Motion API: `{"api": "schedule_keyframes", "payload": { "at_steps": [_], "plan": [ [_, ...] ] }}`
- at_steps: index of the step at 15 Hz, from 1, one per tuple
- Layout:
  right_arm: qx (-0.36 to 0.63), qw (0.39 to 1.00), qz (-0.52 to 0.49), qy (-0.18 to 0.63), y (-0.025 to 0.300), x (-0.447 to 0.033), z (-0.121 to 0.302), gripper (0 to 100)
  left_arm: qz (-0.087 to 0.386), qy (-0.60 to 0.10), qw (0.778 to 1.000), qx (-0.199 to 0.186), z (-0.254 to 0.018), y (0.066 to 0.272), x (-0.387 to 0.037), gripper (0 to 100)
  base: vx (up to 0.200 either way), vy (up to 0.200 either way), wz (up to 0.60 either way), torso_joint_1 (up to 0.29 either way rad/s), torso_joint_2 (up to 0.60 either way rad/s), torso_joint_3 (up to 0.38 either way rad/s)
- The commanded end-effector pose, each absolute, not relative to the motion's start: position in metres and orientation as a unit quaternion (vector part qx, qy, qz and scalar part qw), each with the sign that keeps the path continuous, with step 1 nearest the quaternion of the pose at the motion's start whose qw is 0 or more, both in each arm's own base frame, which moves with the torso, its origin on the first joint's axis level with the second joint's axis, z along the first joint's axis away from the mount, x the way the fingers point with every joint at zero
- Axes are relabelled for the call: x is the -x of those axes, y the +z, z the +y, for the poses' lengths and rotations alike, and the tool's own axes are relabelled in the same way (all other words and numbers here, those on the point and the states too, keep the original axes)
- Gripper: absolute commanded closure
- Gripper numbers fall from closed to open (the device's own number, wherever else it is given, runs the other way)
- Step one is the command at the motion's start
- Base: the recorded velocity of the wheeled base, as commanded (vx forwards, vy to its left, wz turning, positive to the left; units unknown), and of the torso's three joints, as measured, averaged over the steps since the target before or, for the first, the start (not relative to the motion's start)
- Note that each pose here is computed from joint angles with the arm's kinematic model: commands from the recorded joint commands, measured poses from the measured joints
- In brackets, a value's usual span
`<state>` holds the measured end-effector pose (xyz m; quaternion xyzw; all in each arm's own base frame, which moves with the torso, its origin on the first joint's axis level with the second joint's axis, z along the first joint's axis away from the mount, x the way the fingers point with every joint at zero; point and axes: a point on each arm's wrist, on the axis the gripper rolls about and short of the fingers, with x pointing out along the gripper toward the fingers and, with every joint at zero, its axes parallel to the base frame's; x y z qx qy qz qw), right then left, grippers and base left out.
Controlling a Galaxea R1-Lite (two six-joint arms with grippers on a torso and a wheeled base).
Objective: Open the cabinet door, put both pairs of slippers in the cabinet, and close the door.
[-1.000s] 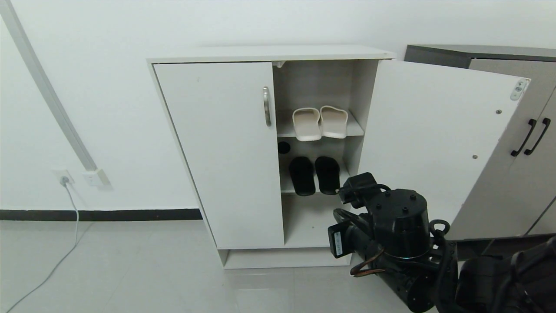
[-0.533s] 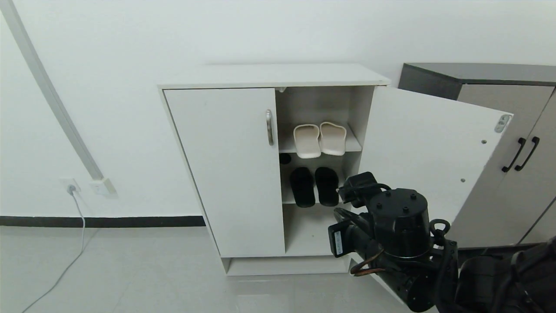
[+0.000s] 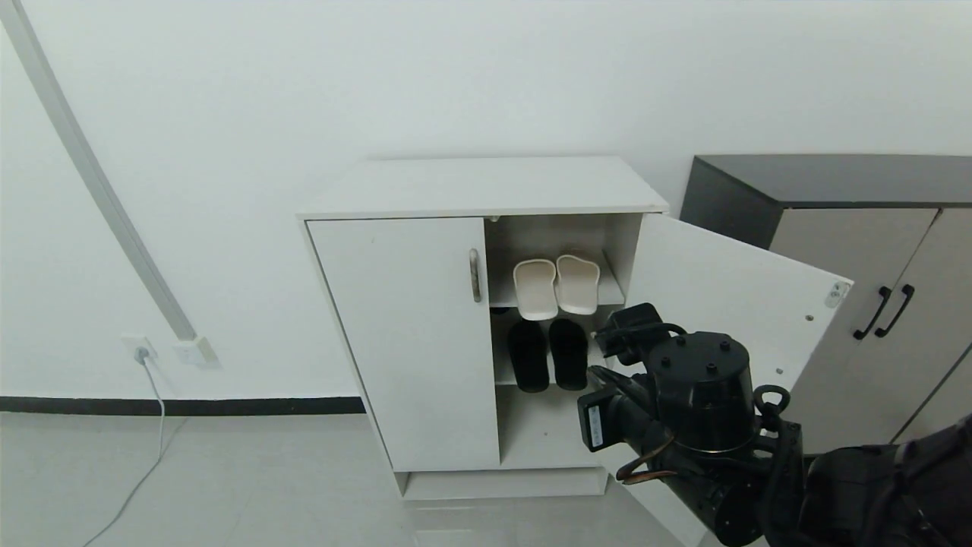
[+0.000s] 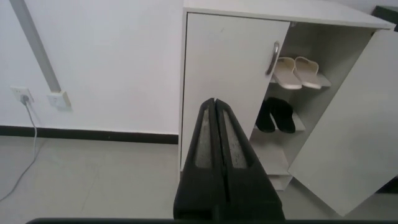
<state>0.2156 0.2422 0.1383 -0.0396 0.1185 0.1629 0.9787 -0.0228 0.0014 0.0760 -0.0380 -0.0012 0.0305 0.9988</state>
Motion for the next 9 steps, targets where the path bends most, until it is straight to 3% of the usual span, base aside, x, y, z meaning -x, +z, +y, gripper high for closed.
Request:
{"api": "schedule_keyframes", "payload": {
  "at_steps": [1, 9],
  "plan": [
    [0.040, 0.979, 0.119, 0.162, 0.1377, -0.2161, 0.2421, 100, -0.001, 0.031, 0.999, 0.038, 0.0014, 0.0759, 0.0228, 100, 0.000, 0.000, 0.00, 0.173, -0.49, -0.310],
    [0.040, 0.979, 0.118, 0.158, 0.1386, -0.2169, 0.2392, 100, -0.001, 0.031, 0.999, 0.038, 0.0014, 0.0759, 0.0228, 100, 0.000, 0.000, 0.00, 0.205, -0.52, -0.314]
  ]
}}
